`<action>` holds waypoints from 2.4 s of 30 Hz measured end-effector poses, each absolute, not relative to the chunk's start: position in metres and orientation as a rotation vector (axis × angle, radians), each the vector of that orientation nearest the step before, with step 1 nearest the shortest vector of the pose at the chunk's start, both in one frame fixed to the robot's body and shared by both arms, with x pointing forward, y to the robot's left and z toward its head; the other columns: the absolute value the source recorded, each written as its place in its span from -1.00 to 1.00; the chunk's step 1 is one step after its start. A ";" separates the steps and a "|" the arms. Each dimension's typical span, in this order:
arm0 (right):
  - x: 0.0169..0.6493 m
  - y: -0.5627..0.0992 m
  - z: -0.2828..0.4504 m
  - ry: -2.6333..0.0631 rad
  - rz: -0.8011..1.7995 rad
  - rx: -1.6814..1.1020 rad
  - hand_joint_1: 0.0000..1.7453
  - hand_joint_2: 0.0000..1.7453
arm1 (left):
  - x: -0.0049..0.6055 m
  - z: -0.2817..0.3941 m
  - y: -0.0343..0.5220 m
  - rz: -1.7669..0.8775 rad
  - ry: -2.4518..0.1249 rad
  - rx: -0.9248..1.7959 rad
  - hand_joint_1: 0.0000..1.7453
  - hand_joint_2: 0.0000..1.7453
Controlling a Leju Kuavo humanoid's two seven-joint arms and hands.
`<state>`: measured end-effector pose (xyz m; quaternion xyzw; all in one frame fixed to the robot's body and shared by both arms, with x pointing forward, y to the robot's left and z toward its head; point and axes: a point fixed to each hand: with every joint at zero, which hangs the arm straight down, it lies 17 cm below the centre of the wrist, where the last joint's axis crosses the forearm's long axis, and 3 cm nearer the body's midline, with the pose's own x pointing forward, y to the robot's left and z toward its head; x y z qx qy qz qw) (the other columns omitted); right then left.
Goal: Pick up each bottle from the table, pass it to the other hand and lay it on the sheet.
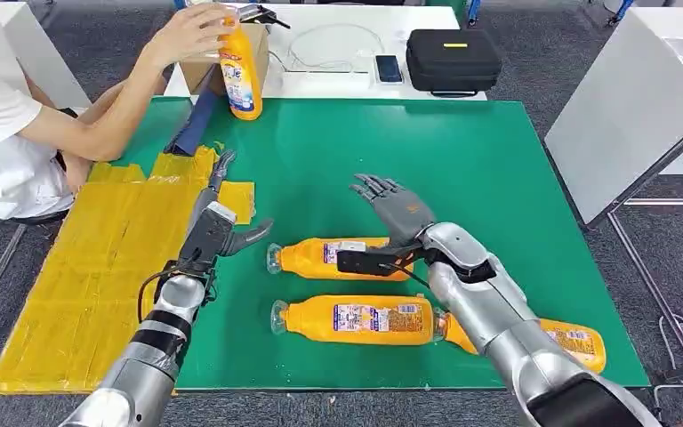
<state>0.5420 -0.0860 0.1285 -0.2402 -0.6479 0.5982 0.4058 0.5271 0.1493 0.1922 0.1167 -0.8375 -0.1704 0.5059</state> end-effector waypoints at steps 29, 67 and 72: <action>0.509 -0.041 0.058 -1.452 1.642 -0.339 -1.00 1.00 | 0.537 0.202 0.133 -0.390 -2.038 0.208 -1.00 1.00; 0.521 -0.085 0.022 -1.314 1.607 -0.645 1.00 1.00 | 0.531 0.195 0.116 -0.405 -2.026 0.159 -1.00 1.00; 0.526 -0.080 0.042 -1.417 1.543 -0.761 1.00 1.00 | 0.529 0.192 0.119 -0.402 -2.012 0.171 -1.00 1.00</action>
